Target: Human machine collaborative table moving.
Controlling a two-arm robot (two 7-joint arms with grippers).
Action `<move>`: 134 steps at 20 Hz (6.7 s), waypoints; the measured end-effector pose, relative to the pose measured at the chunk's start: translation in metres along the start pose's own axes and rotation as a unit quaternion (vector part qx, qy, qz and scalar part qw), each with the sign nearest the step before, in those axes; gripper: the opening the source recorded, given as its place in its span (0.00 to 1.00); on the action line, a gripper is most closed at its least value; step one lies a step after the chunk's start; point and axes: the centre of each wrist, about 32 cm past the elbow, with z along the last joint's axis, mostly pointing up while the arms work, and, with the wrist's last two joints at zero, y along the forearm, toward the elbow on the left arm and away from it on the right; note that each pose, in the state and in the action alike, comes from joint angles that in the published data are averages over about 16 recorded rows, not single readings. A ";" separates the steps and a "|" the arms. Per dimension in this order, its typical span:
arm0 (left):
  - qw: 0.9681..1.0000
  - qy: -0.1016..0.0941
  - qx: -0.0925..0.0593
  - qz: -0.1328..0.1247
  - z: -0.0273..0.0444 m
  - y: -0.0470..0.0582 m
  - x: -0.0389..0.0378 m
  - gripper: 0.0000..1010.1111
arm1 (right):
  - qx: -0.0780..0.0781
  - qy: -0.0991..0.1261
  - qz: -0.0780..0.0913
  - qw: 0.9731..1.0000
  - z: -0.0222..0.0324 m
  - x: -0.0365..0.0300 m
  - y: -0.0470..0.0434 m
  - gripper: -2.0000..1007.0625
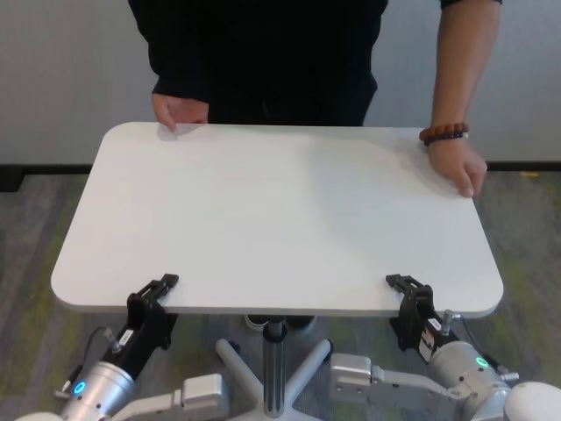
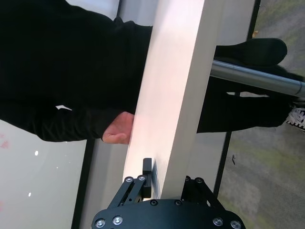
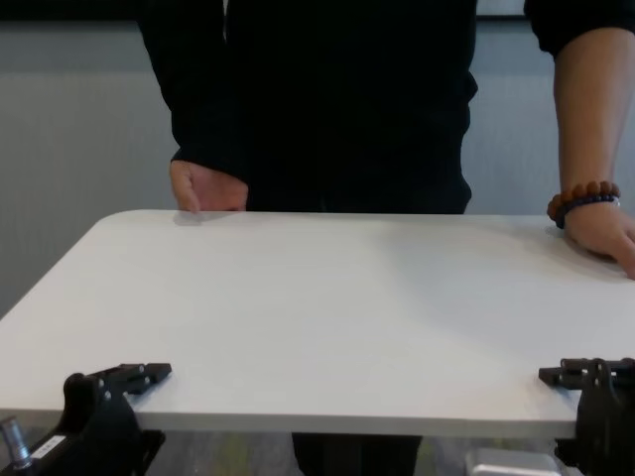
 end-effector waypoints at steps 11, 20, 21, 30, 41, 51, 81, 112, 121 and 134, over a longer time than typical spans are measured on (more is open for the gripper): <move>1.000 -0.007 -0.001 0.005 0.0009 -0.017 -0.0001 0.28 | 0.001 -0.005 -0.001 1.000 -0.0065 0.0041 0.0112 0.34; 1.000 -0.015 -0.003 0.014 0.0028 -0.033 0.0006 0.28 | 0.000 -0.009 -0.001 1.000 -0.0128 0.0063 0.0203 0.34; 1.000 -0.016 -0.003 0.015 0.0030 -0.035 0.0008 0.28 | 0.000 -0.009 -0.001 1.000 -0.0133 0.0065 0.0215 0.34; 1.000 -0.017 0.000 0.025 0.0043 -0.052 0.0020 0.28 | 0.004 -0.008 -0.002 1.000 -0.0161 0.0080 0.0331 0.34; 0.999 -0.015 0.006 0.033 0.0065 -0.071 -0.0004 0.28 | 0.008 -0.009 -0.001 1.000 -0.0194 0.0090 0.0457 0.34; 0.999 -0.010 0.014 0.033 0.0089 -0.084 -0.0088 0.28 | 0.012 -0.007 0.007 1.000 -0.0220 0.0067 0.0529 0.34; 0.999 -0.005 0.020 0.027 0.0123 -0.089 -0.0179 0.28 | 0.018 0.005 0.031 0.999 -0.0243 -0.0003 0.0570 0.35; 0.999 -0.005 0.019 0.030 0.0125 -0.089 -0.0162 0.57 | 0.015 0.005 0.040 0.999 -0.0251 -0.0023 0.0565 0.71; 0.999 -0.005 0.018 0.029 0.0125 -0.089 -0.0165 0.84 | 0.015 0.005 0.041 0.999 -0.0254 -0.0030 0.0564 0.93; 0.999 -0.005 0.019 0.029 0.0121 -0.089 -0.0167 0.99 | 0.015 0.005 0.038 0.999 -0.0251 -0.0023 0.0565 0.99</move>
